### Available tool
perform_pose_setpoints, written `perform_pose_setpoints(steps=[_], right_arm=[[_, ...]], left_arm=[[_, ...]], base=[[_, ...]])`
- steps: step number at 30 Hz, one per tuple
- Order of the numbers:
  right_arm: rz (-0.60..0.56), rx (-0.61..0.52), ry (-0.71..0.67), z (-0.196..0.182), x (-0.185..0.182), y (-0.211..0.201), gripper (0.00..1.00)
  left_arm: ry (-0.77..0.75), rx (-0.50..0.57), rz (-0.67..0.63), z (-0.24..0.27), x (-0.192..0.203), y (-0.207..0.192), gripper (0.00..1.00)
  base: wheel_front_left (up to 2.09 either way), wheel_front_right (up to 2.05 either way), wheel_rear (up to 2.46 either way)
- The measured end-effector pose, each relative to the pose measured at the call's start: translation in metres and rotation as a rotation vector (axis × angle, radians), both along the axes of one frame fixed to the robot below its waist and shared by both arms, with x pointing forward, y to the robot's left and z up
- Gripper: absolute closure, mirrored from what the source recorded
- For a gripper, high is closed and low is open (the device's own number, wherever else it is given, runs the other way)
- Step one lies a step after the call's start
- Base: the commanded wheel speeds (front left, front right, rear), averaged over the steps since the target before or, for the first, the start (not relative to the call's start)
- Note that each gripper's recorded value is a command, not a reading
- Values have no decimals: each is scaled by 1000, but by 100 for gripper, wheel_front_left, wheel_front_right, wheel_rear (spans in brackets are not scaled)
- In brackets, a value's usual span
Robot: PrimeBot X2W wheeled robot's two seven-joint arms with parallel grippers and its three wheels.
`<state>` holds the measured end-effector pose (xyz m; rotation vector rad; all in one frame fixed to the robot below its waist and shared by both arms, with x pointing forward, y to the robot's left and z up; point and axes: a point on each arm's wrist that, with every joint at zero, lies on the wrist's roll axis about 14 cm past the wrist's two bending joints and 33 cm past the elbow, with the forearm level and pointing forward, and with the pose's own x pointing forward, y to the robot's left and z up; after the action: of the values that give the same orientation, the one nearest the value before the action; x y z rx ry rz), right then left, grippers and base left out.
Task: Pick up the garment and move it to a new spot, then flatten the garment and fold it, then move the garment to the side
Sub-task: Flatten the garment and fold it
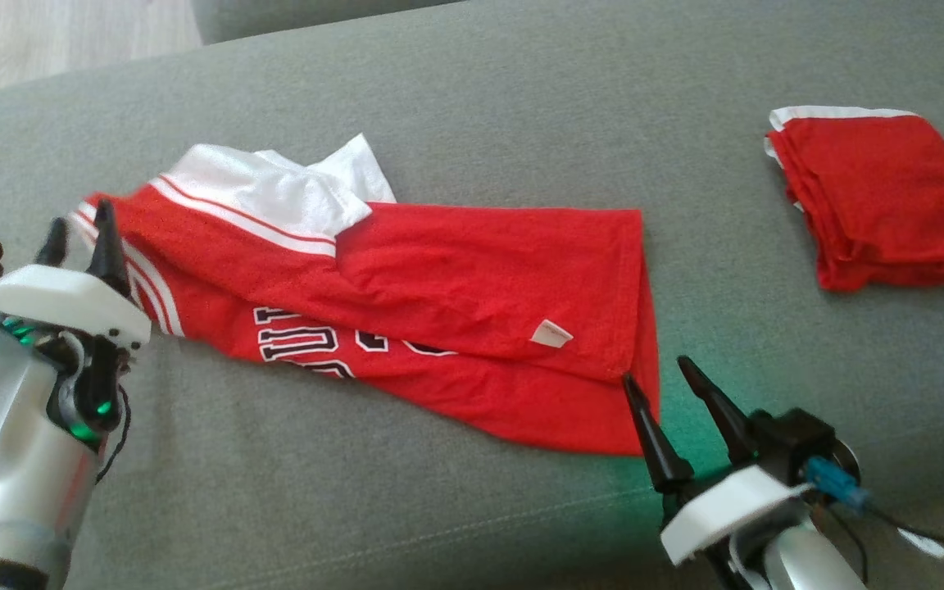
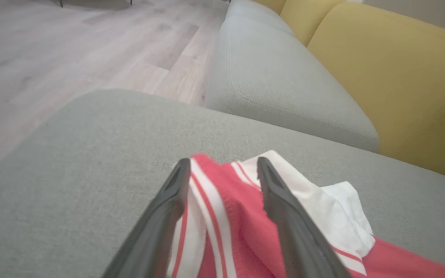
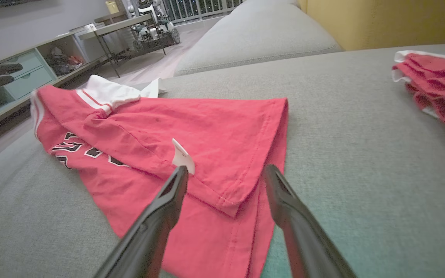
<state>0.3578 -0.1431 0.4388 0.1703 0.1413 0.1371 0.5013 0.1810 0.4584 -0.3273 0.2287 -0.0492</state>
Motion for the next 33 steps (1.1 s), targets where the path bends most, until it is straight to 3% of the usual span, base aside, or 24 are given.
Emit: perform_pose_setpoints(steps=[5,7,17,27,30,33], right_arm=[[36,14,50,-15,11,11,0],[39,32,116,-33,6,13,0],[56,74,174,-47,6,24,0],[72,89,204,-55,14,31,0],[72,96,197,-53,22,32,7],[70,110,188,-50,29,33,20]], left_arm=[[-162,112,8,39,-4,4,0],[-255,164,0,57,-24,-6,0],[-283,178,-12,47,-108,-36,0],[-265,185,-28,38,-133,-47,0],[-265,198,-41,36,-134,-50,0],[-259,215,-55,32,-134,-53,0]], base=[[0,0,0],[0,0,0],[0,0,0],[0,0,0],[0,0,0],[0,0,0]])
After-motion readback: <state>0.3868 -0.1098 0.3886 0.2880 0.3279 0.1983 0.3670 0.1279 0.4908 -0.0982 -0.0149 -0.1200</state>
